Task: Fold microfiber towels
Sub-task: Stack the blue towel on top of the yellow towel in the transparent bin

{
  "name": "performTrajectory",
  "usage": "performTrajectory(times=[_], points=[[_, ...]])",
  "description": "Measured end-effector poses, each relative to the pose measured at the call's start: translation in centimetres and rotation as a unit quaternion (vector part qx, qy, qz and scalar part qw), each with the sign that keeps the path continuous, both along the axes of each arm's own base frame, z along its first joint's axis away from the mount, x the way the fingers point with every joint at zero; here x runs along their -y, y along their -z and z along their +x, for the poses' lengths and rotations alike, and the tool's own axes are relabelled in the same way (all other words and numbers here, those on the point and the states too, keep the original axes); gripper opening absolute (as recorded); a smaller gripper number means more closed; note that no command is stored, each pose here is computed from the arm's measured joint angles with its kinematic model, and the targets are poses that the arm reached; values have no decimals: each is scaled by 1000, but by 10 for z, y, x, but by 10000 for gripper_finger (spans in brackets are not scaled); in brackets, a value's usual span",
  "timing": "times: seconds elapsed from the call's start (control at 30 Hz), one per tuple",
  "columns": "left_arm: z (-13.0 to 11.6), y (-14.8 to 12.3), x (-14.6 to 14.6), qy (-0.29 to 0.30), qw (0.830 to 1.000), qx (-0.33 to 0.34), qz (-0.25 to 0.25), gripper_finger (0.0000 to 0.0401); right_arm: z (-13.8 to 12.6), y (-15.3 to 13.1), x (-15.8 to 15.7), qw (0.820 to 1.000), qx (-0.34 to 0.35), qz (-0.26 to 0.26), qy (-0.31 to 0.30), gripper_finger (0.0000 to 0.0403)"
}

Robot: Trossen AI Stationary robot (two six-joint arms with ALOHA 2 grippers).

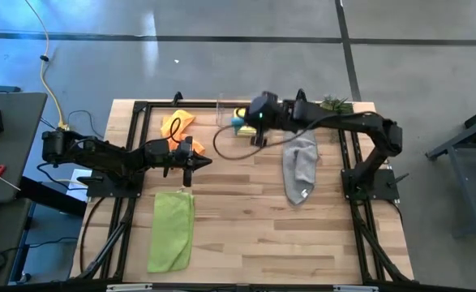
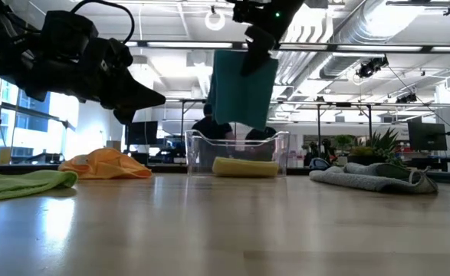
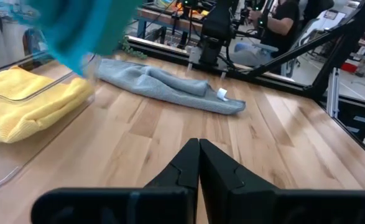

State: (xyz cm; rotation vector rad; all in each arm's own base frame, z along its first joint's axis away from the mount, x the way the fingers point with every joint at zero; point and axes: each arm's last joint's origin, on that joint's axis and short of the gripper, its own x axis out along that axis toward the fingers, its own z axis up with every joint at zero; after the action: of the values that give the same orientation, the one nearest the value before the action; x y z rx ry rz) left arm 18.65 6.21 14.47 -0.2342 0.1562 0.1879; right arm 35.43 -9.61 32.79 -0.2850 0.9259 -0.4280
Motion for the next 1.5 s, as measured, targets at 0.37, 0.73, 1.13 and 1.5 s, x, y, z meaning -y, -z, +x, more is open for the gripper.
performTrajectory(times=[0.37,0.73,1.13,1.5], points=[[0,2,0,-1,1000,-9,-3,0,11,35,81,998,-49,-45,8,0],[-1,3,0,-1,1000,-16,-3,0,18,62,111,993,-85,-85,-5,0],[-1,5,0,0,1000,-23,-4,0,25,97,120,988,-127,-86,-2,0],[-1,5,0,-1,1000,-27,-5,0,25,54,130,985,-116,-129,7,0]])
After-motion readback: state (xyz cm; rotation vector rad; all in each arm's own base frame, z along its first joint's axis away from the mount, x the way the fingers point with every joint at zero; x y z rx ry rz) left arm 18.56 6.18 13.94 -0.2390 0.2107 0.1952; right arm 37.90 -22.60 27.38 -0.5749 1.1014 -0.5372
